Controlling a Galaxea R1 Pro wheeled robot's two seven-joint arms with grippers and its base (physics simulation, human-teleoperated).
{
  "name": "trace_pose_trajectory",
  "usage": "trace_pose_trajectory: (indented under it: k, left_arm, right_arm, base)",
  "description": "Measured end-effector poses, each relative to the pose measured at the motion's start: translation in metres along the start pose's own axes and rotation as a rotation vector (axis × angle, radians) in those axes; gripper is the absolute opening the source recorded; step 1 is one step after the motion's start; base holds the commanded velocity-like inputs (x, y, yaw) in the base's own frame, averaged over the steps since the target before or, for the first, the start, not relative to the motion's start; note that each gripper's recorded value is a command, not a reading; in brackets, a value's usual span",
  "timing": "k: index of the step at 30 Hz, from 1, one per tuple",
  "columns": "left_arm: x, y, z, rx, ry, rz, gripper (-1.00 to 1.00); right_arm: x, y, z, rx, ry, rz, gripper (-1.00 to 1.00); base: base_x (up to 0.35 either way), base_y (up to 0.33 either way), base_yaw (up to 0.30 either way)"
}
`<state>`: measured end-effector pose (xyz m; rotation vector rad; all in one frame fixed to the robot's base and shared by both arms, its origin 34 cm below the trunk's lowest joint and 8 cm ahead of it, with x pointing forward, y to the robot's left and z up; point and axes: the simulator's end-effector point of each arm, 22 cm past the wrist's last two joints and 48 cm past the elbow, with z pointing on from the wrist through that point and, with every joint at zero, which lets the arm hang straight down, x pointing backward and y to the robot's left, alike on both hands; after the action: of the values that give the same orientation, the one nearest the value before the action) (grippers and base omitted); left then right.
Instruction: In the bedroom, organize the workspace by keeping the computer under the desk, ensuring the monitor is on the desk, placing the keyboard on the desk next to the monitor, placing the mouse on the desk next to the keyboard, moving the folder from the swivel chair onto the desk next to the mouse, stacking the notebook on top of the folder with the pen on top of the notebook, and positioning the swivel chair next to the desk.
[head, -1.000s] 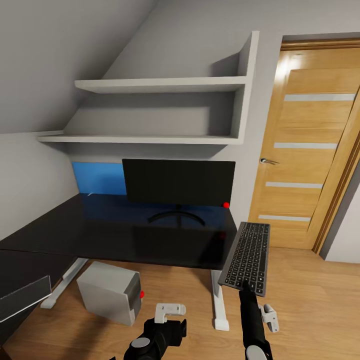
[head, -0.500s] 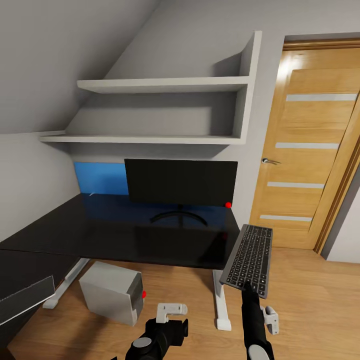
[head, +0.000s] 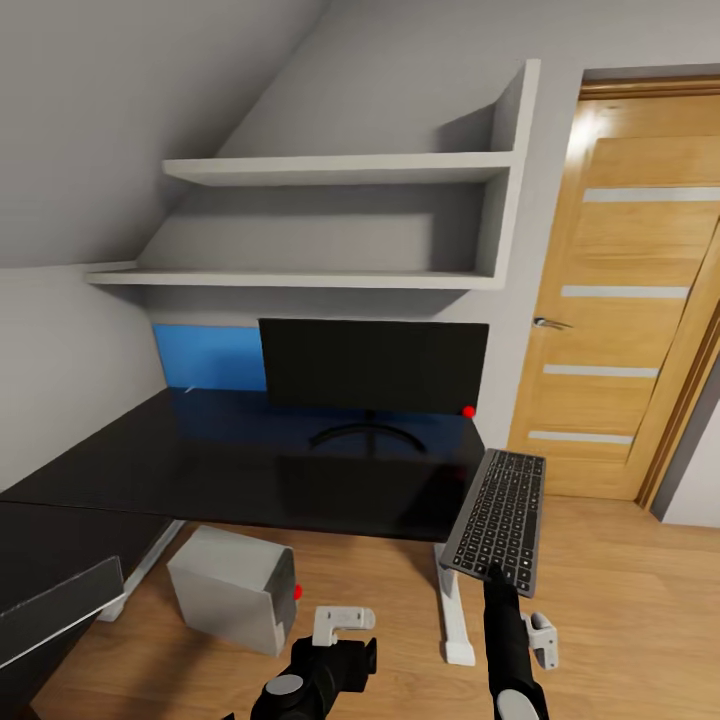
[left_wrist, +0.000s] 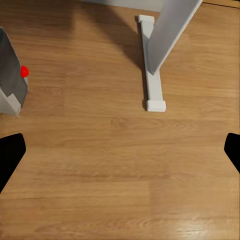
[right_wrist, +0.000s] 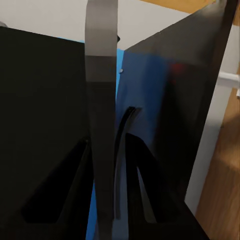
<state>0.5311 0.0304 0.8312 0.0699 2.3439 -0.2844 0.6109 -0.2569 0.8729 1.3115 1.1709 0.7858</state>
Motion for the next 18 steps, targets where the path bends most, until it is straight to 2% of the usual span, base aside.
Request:
trace_pose_trajectory:
  k: [18]
  left_arm:
    - [0.0005, -0.0007, -0.0002, 0.001, 0.0, 0.002, 1.0]
  right_arm:
    - [0.0003, -0.0007, -0.0002, 0.002, 0.0, 0.001, -1.0]
  base:
    - [0.0, 0.014, 0.0]
